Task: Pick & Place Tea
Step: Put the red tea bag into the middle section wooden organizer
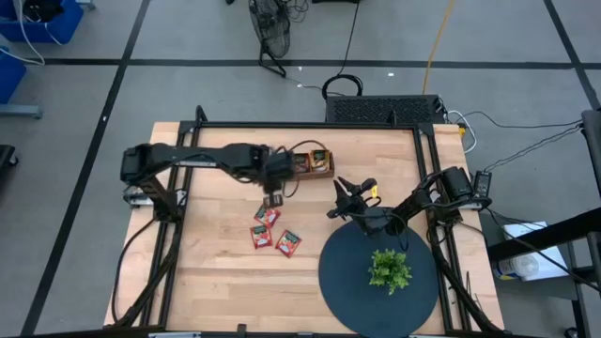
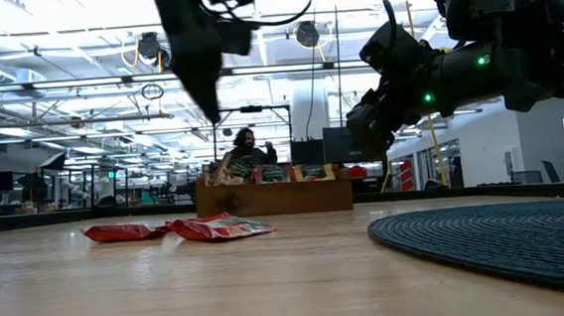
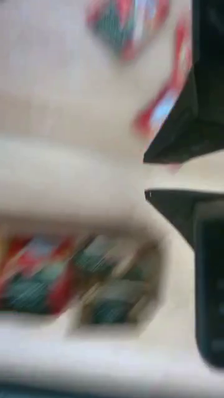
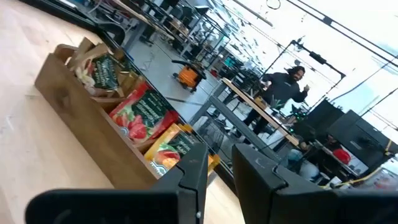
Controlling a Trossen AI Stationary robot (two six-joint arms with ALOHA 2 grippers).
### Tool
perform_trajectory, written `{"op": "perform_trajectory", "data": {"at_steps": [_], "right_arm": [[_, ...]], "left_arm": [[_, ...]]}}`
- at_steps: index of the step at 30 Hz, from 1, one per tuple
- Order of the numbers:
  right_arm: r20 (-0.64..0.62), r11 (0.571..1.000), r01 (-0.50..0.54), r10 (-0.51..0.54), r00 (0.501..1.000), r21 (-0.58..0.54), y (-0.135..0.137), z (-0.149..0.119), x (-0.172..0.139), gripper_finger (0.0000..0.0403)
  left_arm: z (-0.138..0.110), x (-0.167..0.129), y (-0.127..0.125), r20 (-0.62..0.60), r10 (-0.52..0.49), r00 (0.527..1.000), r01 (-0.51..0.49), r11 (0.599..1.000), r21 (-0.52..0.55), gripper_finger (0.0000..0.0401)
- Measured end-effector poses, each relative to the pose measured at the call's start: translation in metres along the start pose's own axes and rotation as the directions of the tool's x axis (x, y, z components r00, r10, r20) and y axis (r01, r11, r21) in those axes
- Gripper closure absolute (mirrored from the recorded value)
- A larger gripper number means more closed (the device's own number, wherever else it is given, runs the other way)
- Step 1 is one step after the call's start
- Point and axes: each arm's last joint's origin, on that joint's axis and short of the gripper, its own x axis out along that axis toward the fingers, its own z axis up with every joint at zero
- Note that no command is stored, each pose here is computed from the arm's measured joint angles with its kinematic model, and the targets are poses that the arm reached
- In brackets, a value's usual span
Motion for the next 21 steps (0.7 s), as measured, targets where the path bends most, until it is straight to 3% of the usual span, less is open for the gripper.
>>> {"op": "perform_trajectory", "data": {"at_steps": [2,5,12,16,21], "right_arm": [[0.004,1.0,-0.003,0.003,1.0,0.002,0.0,0.0,0.0,0.0342],[0.011,1.0,-0.003,0.002,1.0,0.018,-0.001,0.001,0.0,0.0342],[0.014,1.0,-0.004,0.003,1.0,0.023,-0.001,0.002,0.0,0.0342],[0.022,1.0,-0.014,0.013,1.0,0.026,-0.001,0.002,0.0,0.0342],[0.03,0.999,-0.024,0.023,0.999,0.039,0.0,0.002,0.0,0.0342]], "left_arm": [[-0.007,-0.008,-0.01,-0.038,-0.054,0.998,0.05,0.992,-0.115,0.0286],[-0.017,-0.006,-0.028,-0.059,-0.026,0.998,0.013,0.979,-0.204,0.0228],[-0.038,0.041,-0.063,-0.028,-0.04,0.999,0.027,0.924,-0.381,0.0114],[-0.048,0.055,-0.066,-0.018,0.002,1.0,-0.01,0.89,-0.457,0.0086],[-0.062,0.069,-0.067,-0.06,0.035,0.998,-0.06,0.862,-0.503,0.0082]]}}
